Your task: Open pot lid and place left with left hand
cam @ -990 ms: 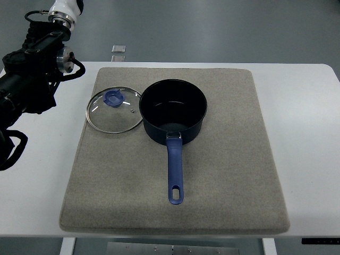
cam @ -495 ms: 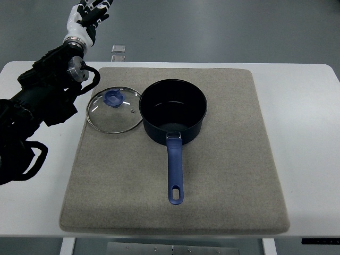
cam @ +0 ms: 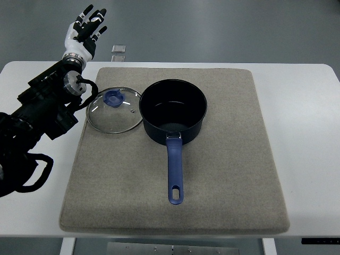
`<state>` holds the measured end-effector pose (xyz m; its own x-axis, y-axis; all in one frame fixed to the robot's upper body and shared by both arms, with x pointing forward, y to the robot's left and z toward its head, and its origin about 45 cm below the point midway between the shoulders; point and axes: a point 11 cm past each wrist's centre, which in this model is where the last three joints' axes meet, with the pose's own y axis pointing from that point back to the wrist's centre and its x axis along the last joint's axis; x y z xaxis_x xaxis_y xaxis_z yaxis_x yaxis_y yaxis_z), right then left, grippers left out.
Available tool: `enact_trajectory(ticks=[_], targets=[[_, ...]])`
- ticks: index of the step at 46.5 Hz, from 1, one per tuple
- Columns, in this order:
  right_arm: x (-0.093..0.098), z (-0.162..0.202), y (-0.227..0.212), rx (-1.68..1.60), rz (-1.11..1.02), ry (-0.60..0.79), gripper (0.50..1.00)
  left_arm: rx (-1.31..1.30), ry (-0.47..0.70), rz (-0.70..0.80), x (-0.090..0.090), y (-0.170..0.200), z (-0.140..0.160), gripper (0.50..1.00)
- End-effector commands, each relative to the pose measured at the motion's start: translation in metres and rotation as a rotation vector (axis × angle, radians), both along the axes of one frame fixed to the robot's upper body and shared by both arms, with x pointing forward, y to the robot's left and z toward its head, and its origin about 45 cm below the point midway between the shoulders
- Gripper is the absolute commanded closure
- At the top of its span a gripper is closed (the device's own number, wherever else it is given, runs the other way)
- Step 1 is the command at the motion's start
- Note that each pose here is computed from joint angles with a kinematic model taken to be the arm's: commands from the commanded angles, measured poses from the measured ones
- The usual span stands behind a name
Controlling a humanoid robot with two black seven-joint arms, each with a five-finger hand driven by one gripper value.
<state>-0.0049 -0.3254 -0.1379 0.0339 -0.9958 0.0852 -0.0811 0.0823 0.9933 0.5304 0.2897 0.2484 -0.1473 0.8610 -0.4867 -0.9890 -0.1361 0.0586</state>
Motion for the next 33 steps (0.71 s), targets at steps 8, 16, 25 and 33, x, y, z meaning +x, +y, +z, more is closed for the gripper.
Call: enact_trajectory(ticks=[8, 16, 25, 33], targets=[[0.000, 0.000, 0.000, 0.000, -0.001, -0.001, 0.583, -0.003, -0.008, 0.002, 0.001, 0.000, 0.002, 0.581], [0.000, 0.000, 0.000, 0.000, -0.001, -0.001, 0.583, 0.001, -0.019, 0.011, 0.002, 0.005, 0.008, 0.581], [0.000, 0.000, 0.000, -0.001, -0.001, -0.001, 0.583, 0.009, -0.083, 0.018, 0.014, 0.007, 0.047, 0.581], [0.000, 0.000, 0.000, 0.000, 0.001, 0.000, 0.583, 0.013, -0.103, 0.024, 0.017, 0.010, 0.059, 0.581]])
